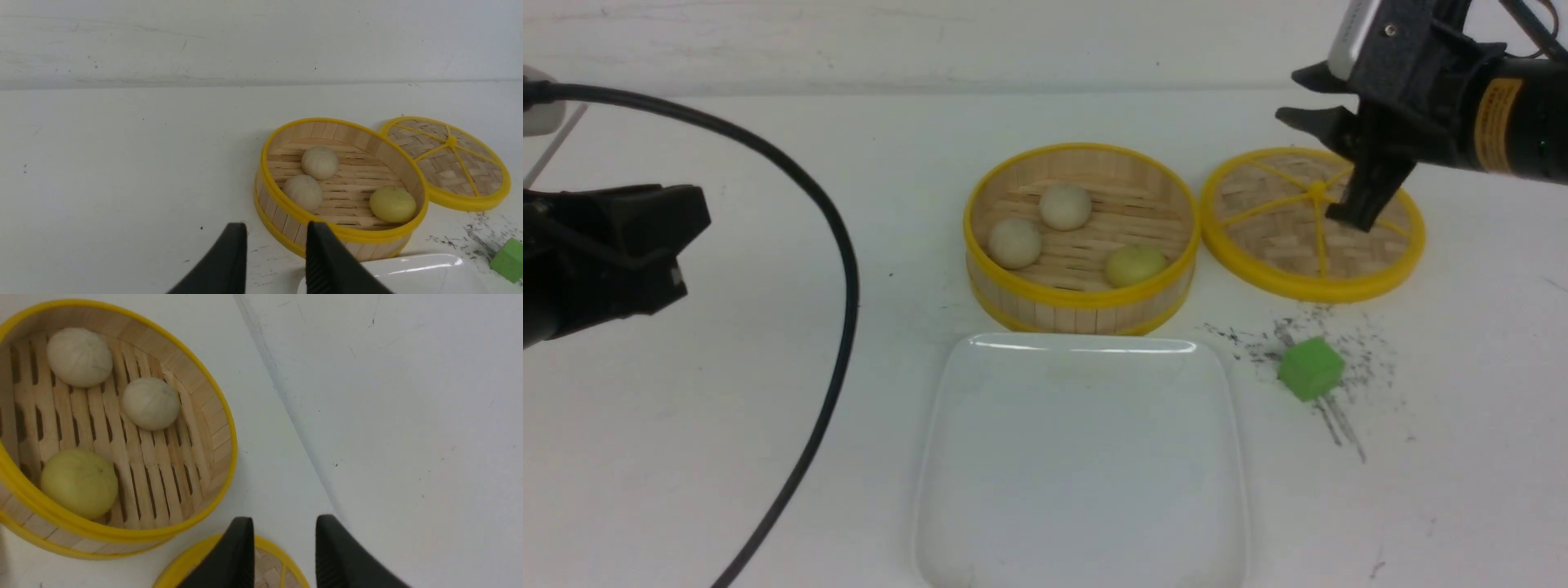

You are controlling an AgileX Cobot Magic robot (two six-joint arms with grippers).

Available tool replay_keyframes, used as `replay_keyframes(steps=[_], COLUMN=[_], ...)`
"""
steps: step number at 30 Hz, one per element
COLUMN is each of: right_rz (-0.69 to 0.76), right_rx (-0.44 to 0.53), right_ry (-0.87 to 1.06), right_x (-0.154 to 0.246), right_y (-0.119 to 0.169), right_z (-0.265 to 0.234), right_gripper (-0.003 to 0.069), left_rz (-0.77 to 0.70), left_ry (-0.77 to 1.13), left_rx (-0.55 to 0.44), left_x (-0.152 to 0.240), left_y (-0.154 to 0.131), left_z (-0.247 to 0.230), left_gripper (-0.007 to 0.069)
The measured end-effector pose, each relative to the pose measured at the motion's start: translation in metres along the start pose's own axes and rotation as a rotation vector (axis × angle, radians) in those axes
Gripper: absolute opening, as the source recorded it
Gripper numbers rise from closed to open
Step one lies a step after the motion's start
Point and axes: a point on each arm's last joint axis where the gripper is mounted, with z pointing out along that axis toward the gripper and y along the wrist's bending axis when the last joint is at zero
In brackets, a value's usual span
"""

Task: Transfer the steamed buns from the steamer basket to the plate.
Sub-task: Use the right arm to grab the steamed stuffed bun that is closest to it

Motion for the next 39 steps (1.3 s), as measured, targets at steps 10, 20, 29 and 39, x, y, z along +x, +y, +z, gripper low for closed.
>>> replay_keyframes(steps=[10, 20, 29, 39], right_rz=[0.111, 0.320, 0.589, 1.033], right_rx=[0.100, -0.003, -0.078, -0.296], right_ry=[-0.010, -0.092, -0.047, -0.001], right_x=[-0.012, -0.017, 0.001, 0.007], right_y=[-0.023, -0.036, -0.023, 0.007], right_z=[-0.002, 0.051, 0.077, 0.077], right_gripper=[0.0240, 0.0240, 0.0240, 0.0240], left_rz=[-0.001, -0.001, -0.002, -0.002], left_ry=[-0.001, -0.001, -0.003, -0.008], left_rx=[-0.001, -0.002, -0.004, -0.016], left_x=[0.000, 0.000, 0.000, -0.001], left_y=[0.000, 0.000, 0.000, 0.001], left_z=[0.000, 0.000, 0.000, 0.000], left_gripper=[0.0240, 0.0240, 0.0240, 0.0240])
